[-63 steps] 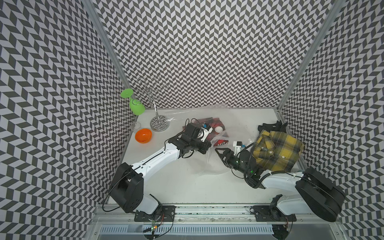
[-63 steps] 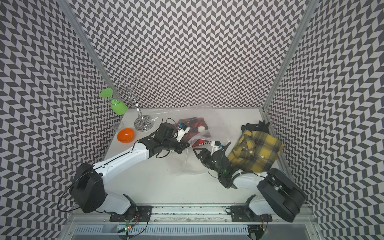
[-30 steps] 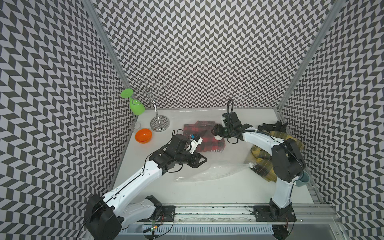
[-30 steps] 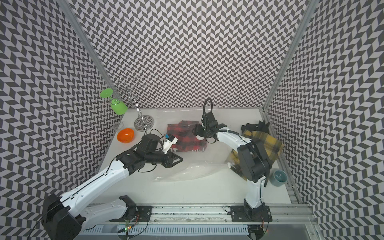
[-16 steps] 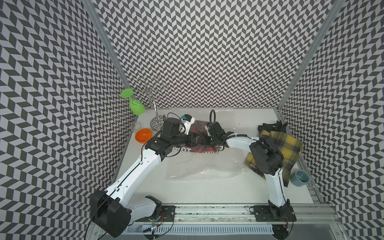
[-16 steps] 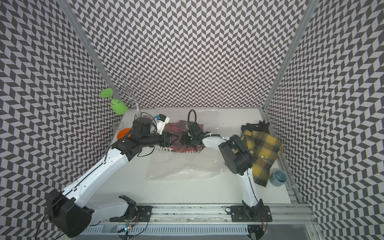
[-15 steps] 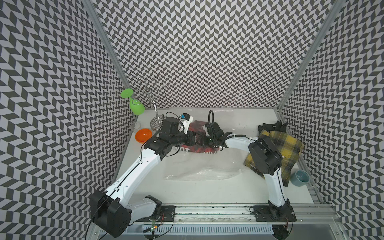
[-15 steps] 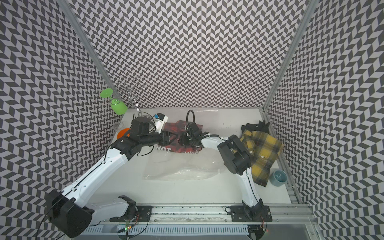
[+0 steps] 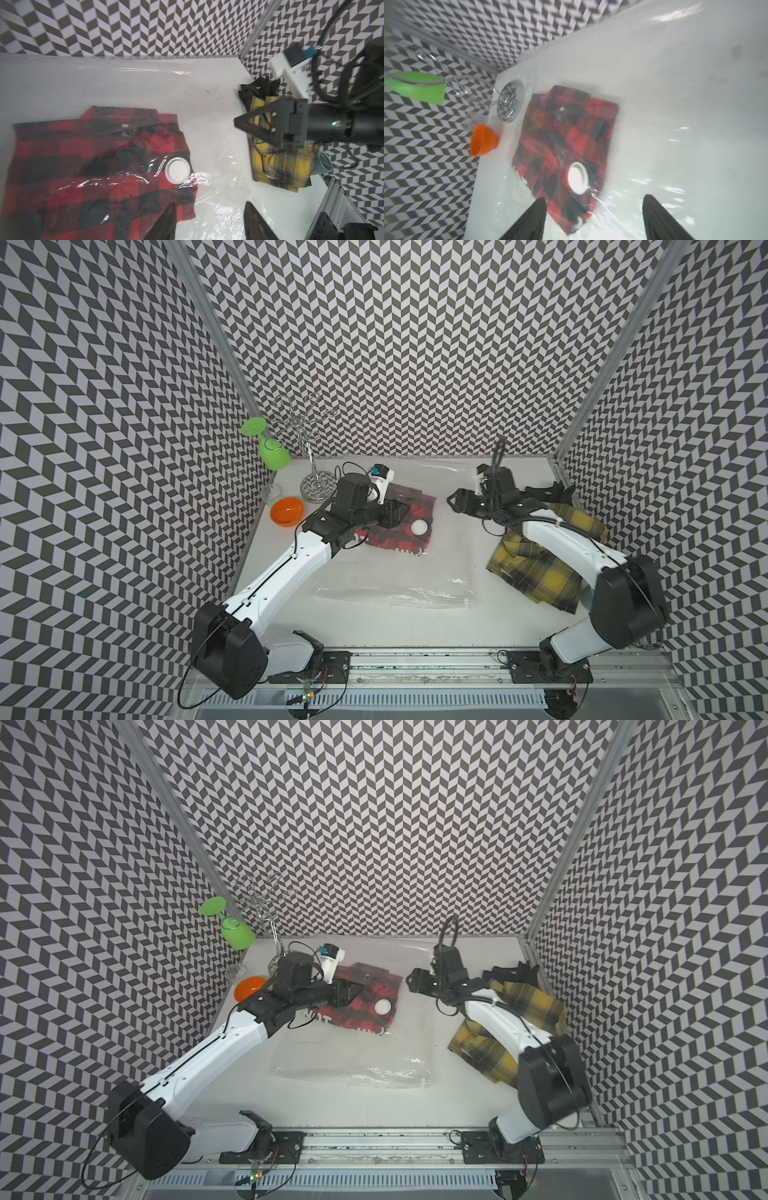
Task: Place the folded shirt into the vacuum bag
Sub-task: Adjust the vacuum bag at the center of the board, then adjust the shirt at the center of the board, then pick up the shirt from the center of the board.
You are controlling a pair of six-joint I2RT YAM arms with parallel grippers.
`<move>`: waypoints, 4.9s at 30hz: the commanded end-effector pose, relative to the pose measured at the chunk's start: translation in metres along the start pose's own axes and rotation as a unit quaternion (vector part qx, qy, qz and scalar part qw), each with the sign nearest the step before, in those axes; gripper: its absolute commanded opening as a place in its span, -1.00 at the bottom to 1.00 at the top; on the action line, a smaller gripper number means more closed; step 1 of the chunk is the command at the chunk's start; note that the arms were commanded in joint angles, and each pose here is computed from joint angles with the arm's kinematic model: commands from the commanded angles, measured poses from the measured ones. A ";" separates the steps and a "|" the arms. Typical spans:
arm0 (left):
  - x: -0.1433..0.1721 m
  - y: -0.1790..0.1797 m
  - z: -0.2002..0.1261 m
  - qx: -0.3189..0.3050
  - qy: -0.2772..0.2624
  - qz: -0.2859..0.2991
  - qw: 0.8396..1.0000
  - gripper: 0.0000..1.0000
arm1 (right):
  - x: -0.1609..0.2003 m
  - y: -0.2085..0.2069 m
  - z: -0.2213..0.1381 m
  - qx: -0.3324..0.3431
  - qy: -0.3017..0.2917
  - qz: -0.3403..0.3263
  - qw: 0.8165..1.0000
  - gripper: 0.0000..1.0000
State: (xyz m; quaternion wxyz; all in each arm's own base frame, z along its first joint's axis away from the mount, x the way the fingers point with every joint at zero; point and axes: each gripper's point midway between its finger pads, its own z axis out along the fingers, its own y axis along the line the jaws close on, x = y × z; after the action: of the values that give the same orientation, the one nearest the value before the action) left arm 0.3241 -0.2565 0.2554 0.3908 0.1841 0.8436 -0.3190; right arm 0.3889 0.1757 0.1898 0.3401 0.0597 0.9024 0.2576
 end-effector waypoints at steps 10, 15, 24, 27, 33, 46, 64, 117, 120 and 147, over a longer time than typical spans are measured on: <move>0.021 -0.048 0.049 0.070 0.016 0.028 0.997 0.08 | 0.014 -0.199 -0.145 0.318 -0.111 0.146 0.930 0.90; 0.024 -0.052 0.050 0.084 0.019 0.030 0.996 0.07 | 0.015 -0.253 -0.182 0.359 -0.145 0.206 0.899 0.97; 0.042 -0.057 0.059 0.117 0.051 0.024 0.992 0.05 | 0.021 -0.284 -0.184 0.395 -0.163 0.245 0.870 0.97; 0.041 -0.058 0.056 0.118 0.050 0.024 0.991 0.05 | 0.038 -0.300 -0.178 0.411 -0.155 0.265 0.858 0.99; 0.043 -0.057 0.054 0.117 0.053 0.021 0.992 0.05 | 0.045 -0.319 -0.165 0.420 -0.158 0.278 0.849 0.99; 0.044 -0.051 0.055 0.099 0.053 0.022 0.993 0.05 | 0.041 -0.285 -0.122 0.280 -0.123 0.260 0.916 0.16; 0.040 -0.047 0.059 0.085 0.052 0.014 0.995 0.04 | -0.046 -0.156 -0.154 0.098 -0.179 0.211 0.956 -0.82; 0.034 -0.023 0.057 0.062 0.035 -0.028 0.997 0.04 | 0.033 -0.171 -0.111 0.248 -0.129 0.195 0.940 0.18; 0.034 -0.005 0.051 0.037 0.029 -0.041 0.998 0.03 | 0.034 -0.132 -0.095 0.266 -0.087 0.075 0.957 0.21; 0.132 0.070 0.049 0.005 0.076 -0.218 0.973 -0.02 | 0.122 -0.114 0.088 0.311 0.171 -0.164 0.920 -0.21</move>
State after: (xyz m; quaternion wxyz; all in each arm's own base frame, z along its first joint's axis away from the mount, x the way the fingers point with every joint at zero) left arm 0.3110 -0.2314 0.1157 0.2531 0.0282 0.8842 -0.3917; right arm 0.3667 0.1628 0.0248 0.2039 -0.0505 0.9748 -0.0755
